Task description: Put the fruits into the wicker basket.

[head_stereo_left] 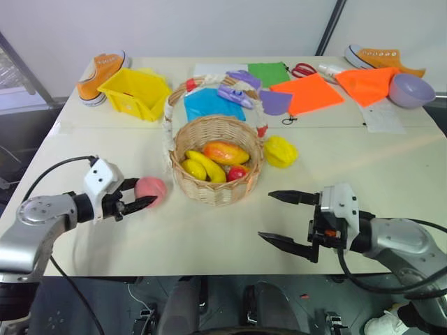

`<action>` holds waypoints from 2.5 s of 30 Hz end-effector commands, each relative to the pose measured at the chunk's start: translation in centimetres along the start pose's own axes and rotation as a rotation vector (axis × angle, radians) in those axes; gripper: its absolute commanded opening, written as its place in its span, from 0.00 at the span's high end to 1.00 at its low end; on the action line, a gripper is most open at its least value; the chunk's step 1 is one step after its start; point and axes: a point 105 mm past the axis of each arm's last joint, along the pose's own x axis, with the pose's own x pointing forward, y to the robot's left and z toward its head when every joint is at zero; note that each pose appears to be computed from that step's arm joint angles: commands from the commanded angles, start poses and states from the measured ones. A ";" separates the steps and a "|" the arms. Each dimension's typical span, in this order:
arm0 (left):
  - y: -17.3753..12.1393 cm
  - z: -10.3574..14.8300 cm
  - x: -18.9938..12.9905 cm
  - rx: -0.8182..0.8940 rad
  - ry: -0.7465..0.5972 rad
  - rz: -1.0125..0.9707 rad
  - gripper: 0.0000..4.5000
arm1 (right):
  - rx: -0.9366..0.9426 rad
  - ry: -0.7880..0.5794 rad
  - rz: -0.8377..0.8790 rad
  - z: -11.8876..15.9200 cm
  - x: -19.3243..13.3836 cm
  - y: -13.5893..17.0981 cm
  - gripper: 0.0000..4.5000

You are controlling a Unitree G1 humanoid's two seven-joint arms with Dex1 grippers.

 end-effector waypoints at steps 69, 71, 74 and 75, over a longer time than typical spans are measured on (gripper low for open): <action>-3.2 9.7 1.4 0.159 -0.351 -0.138 0.00 | -0.199 -0.118 -0.074 7.5 3.8 -3.8 0.61; -3.4 9.6 1.1 0.156 -0.351 -0.138 0.00 | -0.237 -0.106 -0.131 7.8 7.0 -5.1 0.61; -3.7 9.4 1.2 0.154 -0.349 -0.137 0.00 | -0.235 -0.100 -0.132 7.7 9.6 -5.5 0.52; -3.9 9.4 1.3 0.154 -0.349 -0.137 0.00 | -0.244 -0.102 -0.132 7.7 9.9 -5.5 0.42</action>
